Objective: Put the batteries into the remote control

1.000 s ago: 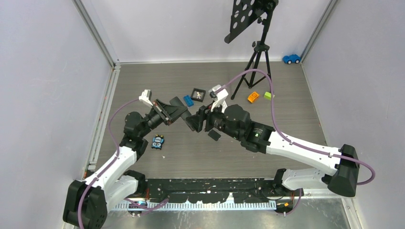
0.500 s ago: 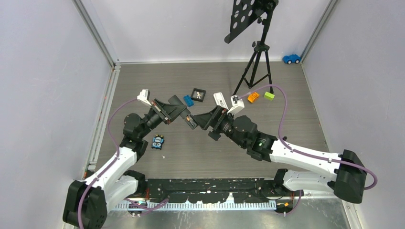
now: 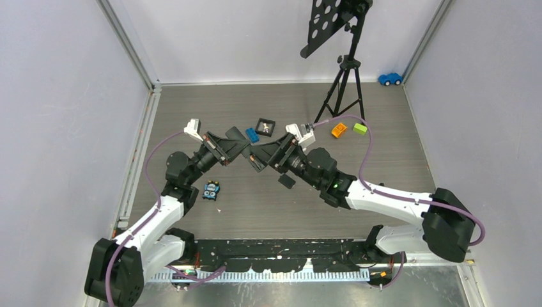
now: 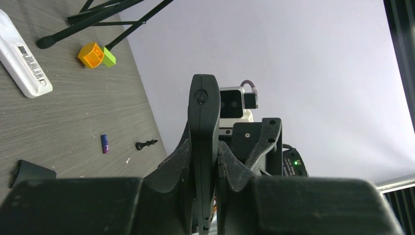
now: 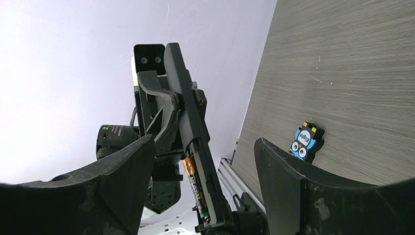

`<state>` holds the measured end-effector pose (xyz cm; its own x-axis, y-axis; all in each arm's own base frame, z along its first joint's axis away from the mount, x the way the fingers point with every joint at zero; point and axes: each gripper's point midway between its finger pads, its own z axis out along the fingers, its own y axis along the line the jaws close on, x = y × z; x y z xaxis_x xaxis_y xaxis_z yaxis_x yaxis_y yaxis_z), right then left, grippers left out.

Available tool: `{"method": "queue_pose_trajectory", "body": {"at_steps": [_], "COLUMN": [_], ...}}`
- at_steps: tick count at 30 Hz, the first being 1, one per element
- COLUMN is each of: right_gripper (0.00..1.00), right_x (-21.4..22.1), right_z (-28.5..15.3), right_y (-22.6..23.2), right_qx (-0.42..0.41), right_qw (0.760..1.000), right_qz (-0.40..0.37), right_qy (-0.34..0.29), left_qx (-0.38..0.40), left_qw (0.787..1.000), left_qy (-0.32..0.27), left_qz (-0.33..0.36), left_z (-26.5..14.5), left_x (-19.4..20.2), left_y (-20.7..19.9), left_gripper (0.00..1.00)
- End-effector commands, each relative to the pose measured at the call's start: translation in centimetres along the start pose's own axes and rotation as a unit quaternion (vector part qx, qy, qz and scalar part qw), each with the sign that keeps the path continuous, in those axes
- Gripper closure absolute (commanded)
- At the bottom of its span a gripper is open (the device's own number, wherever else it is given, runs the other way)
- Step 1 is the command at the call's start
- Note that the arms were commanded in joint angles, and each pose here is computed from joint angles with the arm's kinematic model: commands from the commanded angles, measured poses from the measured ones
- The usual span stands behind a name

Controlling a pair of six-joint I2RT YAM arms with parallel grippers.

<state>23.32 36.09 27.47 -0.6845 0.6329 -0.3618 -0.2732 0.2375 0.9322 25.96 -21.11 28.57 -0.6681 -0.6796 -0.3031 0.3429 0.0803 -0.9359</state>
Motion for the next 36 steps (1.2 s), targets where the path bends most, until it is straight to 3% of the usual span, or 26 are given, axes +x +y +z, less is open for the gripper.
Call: {"method": "queue_pose_trajectory", "body": {"at_steps": [1, 12, 18, 25, 29, 32, 36], "right_gripper": [0.23, 0.41, 0.62, 0.79, 0.81, 0.73, 0.36], "right_x": [-0.1, 0.7, 1.2, 1.7, 2.2, 2.3, 0.9], "right_z": [1.0, 0.5, 0.4, 0.7, 0.7, 0.5, -0.3], "right_y": [4.0, 5.2, 5.2, 5.0, 4.8, 5.2, 5.4], "right_qx": [-0.052, -0.085, -0.092, -0.100, -0.109, -0.125, -0.137], "right_qw": [0.998, 0.995, 0.993, 0.991, 0.989, 0.987, 0.987], "right_qz": [0.019, -0.008, -0.015, -0.006, -0.021, -0.032, -0.031], "right_qy": [0.023, 0.058, 0.074, 0.087, 0.097, 0.099, 0.073], "left_qx": [0.039, 0.032, 0.032, 0.035, 0.041, 0.045, 0.035], "left_qw": [0.999, 0.999, 0.999, 0.999, 0.999, 0.999, 0.999], "left_qy": [-0.004, -0.004, -0.003, -0.003, -0.003, -0.001, 0.007], "left_qz": [0.025, 0.014, 0.012, 0.004, -0.012, -0.010, 0.003], "left_z": [0.1, 0.1, 0.2, 0.0, 0.0, 0.1, 0.1], "left_x": [-0.3, -0.3, -0.3, -0.2, -0.3, -0.4, -0.1], "left_y": [-2.1, -1.7, -1.8, -2.0, -2.6, -2.9, -2.1], "left_gripper": [1.00, 1.00, 1.00, 1.00, 1.00, 1.00, 1.00]}}
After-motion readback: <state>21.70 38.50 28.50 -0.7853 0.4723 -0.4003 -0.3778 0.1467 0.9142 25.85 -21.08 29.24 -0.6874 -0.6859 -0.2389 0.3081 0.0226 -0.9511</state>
